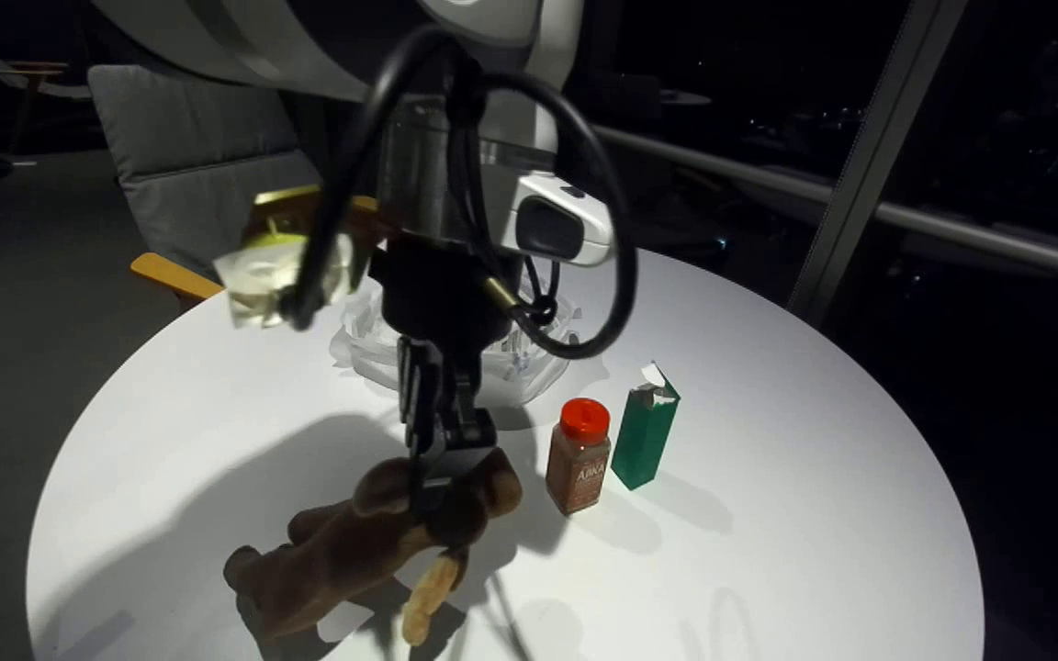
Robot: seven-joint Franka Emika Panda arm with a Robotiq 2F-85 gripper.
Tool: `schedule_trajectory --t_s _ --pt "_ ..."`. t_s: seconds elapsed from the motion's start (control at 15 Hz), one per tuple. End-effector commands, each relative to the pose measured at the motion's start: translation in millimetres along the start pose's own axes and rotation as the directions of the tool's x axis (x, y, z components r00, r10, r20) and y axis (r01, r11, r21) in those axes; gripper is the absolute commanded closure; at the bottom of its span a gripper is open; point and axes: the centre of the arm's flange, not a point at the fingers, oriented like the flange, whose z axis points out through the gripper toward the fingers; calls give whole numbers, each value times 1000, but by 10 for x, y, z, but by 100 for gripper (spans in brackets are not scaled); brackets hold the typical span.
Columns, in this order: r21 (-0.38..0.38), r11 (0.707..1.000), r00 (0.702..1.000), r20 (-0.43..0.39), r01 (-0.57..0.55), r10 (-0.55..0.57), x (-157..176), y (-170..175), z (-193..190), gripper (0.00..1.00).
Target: Remove the objects in the plastic and place them on the table
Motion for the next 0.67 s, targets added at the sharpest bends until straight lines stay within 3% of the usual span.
schedule_trajectory --t_s 0.0,0.47,0.53,0.6 --pt "-65 998 996 -88 -5 -1 388 -181 74 98" --pt "-176 982 980 -195 -65 30 779 -253 115 98" --pt "-172 982 980 -194 -73 39 792 -260 107 90" --pt "-169 982 980 -195 -78 44 806 -261 90 68"
